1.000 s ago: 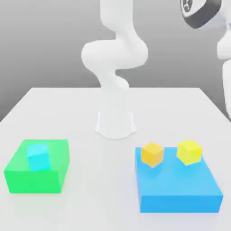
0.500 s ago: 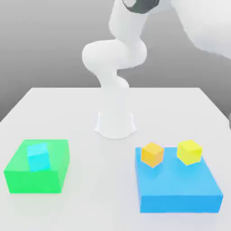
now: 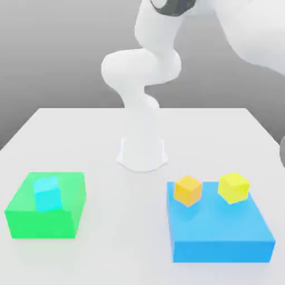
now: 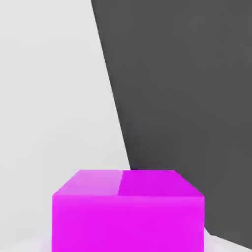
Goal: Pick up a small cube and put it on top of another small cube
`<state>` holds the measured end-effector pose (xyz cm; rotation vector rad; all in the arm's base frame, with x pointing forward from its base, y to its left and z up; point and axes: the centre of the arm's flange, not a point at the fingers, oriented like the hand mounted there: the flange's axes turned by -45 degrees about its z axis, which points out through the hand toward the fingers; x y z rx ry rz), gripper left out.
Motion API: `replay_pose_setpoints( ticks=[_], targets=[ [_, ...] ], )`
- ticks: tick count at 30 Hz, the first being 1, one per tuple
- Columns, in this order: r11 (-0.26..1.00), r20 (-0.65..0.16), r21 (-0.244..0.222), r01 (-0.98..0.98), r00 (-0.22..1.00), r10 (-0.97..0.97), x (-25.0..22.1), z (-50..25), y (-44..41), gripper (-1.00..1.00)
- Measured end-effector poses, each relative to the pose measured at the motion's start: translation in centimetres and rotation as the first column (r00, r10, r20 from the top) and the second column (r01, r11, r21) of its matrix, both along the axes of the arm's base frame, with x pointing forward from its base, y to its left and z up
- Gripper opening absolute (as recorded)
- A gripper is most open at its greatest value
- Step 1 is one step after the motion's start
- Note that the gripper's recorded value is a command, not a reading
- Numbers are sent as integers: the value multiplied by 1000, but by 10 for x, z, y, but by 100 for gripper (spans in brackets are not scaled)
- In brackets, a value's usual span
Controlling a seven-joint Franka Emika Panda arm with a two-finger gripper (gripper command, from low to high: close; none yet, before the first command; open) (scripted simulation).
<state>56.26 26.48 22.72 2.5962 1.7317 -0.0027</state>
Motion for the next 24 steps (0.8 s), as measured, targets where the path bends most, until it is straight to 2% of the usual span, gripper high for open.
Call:
replay_pose_setpoints(
  ticks=[5, 10, 12, 15, 18, 22, 24],
  targets=[
    [960, 16, -16, 279, 960, -278, 7, 41, -125, -100],
    [834, 26, -19, 552, 834, -552, -19, 76, -250, -100],
    [734, 28, -16, 679, 734, -679, -42, 88, -315, -100],
    [512, 23, -8, 859, 512, -859, -99, 105, -416, -100],
    [398, 13, 3, 917, 398, -917, -141, 113, -438, -100],
    [185, -8, 17, 983, 185, -983, -208, 115, -481, -100],
    [148, -15, 21, 989, 148, -989, -218, 97, -487, -100]
  ],
)
